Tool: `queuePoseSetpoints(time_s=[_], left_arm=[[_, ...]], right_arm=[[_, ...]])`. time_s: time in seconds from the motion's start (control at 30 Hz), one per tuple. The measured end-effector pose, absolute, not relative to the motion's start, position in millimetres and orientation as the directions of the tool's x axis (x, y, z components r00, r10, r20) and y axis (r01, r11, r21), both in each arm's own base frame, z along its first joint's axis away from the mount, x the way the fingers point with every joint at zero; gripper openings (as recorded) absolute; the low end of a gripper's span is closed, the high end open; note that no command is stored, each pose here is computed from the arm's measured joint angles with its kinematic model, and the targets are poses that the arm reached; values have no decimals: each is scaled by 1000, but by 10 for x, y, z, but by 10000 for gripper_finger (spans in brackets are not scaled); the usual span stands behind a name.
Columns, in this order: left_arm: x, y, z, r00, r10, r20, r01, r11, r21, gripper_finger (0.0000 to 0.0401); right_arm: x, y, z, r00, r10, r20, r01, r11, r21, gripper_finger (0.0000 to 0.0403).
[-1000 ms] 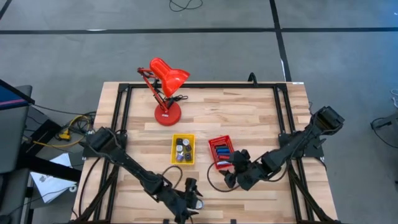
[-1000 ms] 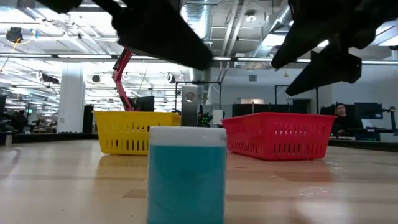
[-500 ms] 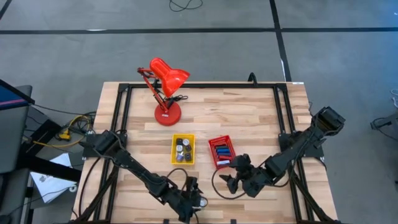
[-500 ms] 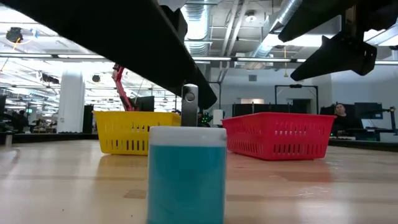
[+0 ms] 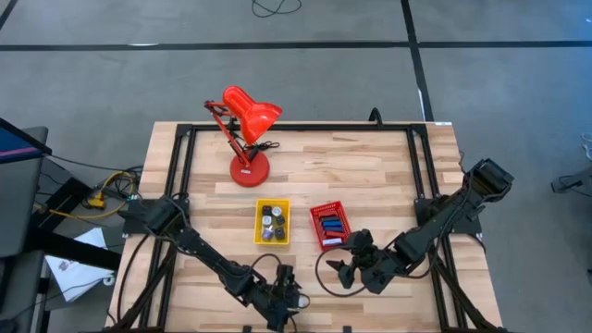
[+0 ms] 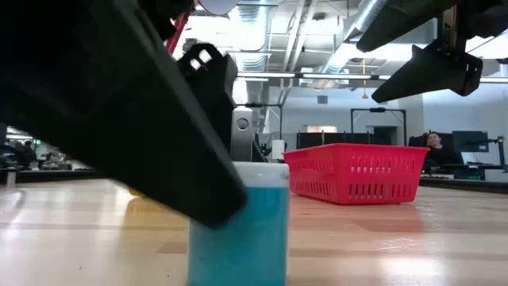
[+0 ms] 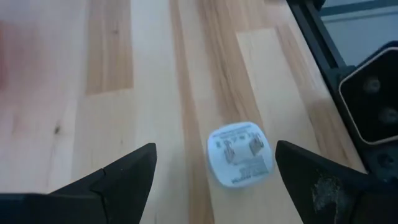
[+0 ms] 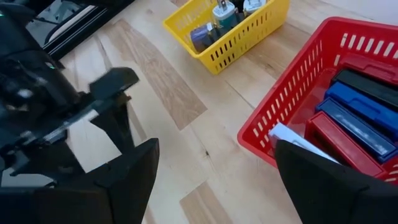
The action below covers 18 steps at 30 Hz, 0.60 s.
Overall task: Pick & Place Office items
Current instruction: Put the light blue charger adapter into the yellow bin
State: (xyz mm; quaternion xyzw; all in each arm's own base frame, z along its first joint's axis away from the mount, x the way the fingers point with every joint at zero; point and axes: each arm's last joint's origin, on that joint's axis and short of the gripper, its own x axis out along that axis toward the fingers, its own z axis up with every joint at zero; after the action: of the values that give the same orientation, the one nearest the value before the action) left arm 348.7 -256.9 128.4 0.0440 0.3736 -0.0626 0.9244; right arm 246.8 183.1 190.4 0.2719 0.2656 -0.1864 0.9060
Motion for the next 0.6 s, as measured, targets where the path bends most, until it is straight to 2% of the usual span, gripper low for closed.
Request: queuePoseSetpoints(time_s=[0.17,0.6], left_arm=[[3488,-2547,1326,718,-69,-692,136,990,43,311],[3517,-2471,1291,688,-86,-720,120,993,-5,226]], right_arm=[[2467,1831,1904,789,-194,-583,482,783,393,312],[2465,1829,1903,788,-194,-585,482,786,388,312]])
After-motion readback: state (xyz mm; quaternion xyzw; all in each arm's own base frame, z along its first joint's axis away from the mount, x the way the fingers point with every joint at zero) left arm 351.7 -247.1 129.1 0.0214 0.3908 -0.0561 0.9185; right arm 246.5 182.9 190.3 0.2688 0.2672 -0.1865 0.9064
